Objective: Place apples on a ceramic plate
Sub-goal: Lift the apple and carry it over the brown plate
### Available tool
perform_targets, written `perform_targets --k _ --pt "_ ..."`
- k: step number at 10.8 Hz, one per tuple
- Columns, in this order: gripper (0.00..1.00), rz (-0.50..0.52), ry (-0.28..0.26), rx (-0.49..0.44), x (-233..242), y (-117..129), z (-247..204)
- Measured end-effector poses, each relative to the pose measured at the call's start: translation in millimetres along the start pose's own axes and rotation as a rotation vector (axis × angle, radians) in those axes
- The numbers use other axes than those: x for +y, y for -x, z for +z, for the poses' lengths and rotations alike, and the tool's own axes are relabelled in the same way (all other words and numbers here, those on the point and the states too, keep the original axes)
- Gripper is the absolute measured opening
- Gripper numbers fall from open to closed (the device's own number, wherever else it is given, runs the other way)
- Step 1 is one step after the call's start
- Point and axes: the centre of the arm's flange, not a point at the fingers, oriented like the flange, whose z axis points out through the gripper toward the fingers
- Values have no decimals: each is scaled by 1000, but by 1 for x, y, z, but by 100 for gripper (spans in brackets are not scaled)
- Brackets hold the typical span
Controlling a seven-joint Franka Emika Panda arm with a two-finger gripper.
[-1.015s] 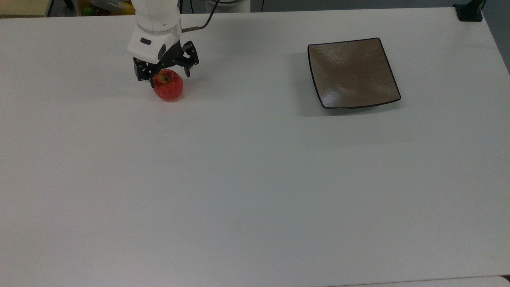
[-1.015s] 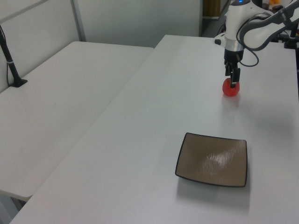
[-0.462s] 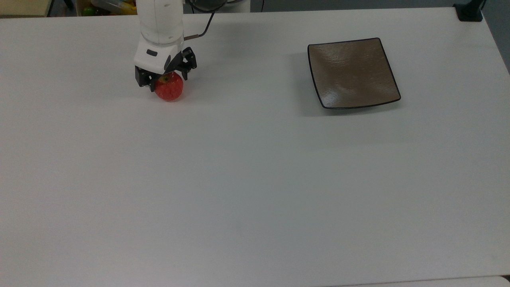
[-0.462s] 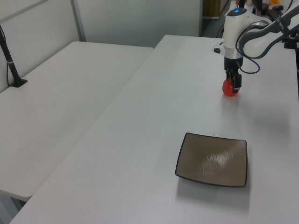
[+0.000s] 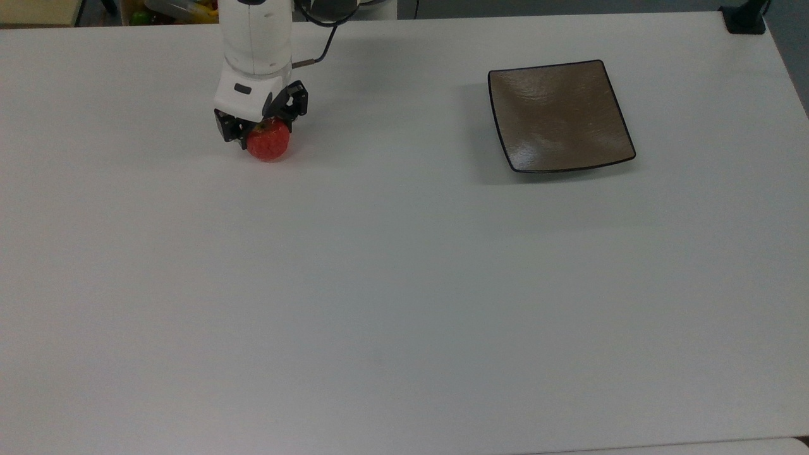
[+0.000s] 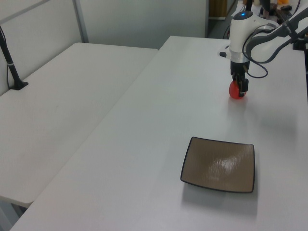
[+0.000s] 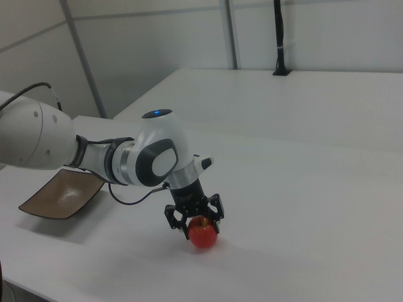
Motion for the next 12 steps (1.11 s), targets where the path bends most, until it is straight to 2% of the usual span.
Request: perform_targets --k 4,7,10,12 --pt "80 13 24 29 7 2 -20" --pt "80 49 41 44 20 7 -85" --pt "80 105 -48 59 21 2 -173" --pt "80 100 -110 54 9 -5 -222"
